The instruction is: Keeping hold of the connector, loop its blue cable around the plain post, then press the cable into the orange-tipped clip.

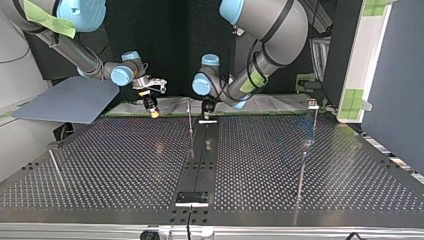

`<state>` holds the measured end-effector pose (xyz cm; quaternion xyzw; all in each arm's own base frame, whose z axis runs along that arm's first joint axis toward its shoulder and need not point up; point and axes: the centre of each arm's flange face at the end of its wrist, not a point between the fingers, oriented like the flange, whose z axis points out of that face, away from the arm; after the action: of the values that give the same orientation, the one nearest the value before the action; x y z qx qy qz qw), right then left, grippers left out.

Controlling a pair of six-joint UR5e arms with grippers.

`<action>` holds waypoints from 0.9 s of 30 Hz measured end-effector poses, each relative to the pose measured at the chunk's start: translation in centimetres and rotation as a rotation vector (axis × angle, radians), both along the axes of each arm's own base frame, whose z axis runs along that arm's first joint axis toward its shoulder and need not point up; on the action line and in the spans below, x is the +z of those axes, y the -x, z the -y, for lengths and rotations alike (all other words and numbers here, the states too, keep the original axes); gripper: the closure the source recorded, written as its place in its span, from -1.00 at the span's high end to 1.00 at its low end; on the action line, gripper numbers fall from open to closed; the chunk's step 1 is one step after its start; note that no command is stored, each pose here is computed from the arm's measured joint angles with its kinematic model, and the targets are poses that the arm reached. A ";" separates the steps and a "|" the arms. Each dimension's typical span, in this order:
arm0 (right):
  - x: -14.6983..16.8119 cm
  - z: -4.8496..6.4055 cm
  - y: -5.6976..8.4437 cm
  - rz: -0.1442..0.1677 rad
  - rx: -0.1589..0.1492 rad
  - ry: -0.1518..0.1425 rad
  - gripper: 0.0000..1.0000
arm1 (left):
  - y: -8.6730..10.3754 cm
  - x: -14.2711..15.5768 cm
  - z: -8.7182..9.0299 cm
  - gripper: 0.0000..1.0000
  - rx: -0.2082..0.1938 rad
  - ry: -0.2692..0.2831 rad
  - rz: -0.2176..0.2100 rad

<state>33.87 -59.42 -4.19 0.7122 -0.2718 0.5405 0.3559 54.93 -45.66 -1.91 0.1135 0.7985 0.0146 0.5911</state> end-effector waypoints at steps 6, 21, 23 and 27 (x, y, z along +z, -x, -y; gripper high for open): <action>0.0 0.1 0.1 0.001 -0.002 0.000 -1.00 | 1.3 1.4 0.3 1.00 -0.036 -0.009 -0.011; 0.0 0.1 0.3 0.001 -0.004 -0.002 -1.00 | 5.1 1.2 1.5 1.00 -0.084 -0.051 -0.043; 0.0 0.1 0.2 0.001 -0.004 -0.001 -1.00 | 5.3 1.2 1.7 1.00 -0.087 -0.052 -0.043; 0.0 0.1 0.3 0.001 -0.004 -0.002 -1.00 | 5.8 1.2 2.1 1.00 -0.093 -0.055 -0.043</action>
<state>33.62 -59.55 -4.22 0.7116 -0.2741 0.5399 0.3564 49.12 -47.79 -0.76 0.1669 0.8042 0.0063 0.5704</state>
